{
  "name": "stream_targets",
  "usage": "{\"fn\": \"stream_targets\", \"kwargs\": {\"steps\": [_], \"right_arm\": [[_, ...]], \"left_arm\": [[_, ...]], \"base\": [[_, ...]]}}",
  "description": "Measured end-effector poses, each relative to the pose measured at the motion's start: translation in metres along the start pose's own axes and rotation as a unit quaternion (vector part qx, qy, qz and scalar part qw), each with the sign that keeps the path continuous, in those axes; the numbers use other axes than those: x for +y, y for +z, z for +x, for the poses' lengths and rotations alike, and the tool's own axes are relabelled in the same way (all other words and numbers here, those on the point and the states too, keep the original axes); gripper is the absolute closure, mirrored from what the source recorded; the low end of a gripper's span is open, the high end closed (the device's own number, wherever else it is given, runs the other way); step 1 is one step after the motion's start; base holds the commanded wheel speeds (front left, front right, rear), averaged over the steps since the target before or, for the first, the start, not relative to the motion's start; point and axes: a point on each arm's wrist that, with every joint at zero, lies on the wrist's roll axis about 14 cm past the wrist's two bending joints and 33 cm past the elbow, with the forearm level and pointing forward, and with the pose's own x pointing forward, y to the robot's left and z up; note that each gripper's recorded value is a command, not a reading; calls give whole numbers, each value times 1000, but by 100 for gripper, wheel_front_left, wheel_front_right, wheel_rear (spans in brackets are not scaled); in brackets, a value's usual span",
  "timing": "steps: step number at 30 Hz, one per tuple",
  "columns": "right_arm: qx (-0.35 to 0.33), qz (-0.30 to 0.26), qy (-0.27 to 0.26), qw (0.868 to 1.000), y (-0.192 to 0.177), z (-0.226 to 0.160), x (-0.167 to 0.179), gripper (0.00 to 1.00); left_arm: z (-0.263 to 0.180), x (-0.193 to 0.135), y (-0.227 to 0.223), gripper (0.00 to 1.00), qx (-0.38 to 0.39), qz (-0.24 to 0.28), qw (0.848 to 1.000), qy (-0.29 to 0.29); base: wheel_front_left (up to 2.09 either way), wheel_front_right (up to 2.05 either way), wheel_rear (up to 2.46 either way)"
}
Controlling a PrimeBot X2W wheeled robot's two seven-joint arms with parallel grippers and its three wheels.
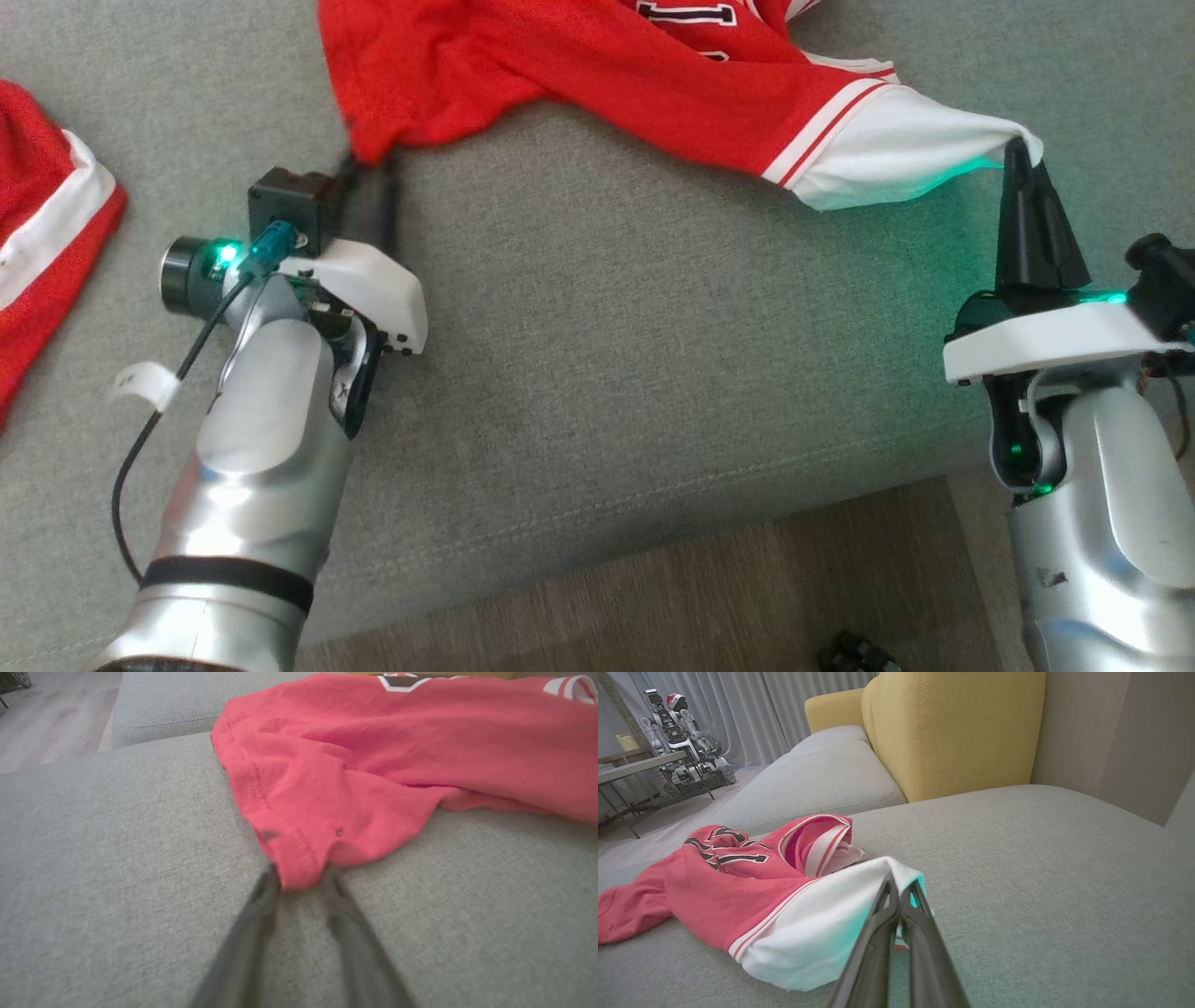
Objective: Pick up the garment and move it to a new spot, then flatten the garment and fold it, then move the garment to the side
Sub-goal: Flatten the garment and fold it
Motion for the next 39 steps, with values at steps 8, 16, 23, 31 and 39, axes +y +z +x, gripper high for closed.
{"fn": "stream_targets", "kwargs": {"steps": [8,16,23,31,39], "right_arm": [[-7,-7,9,1000,6,1,7,100],[-64,-56,25,996,52,18,19,100],[-143,-95,50,984,127,32,41,100],[-217,-121,78,965,211,21,61,100],[-231,-87,106,963,267,-18,71,100]], "left_arm": [[-8,9,32,100,-43,-5,999,13],[-37,22,96,100,-139,-8,990,30],[-83,31,152,100,-219,-8,975,43],[-148,38,214,100,-316,-39,946,61],[-201,32,233,100,-342,-55,936,70]], "base": [[0,0,0],[0,0,0],[0,0,0],[0,0,0],[0,0,0]]}}
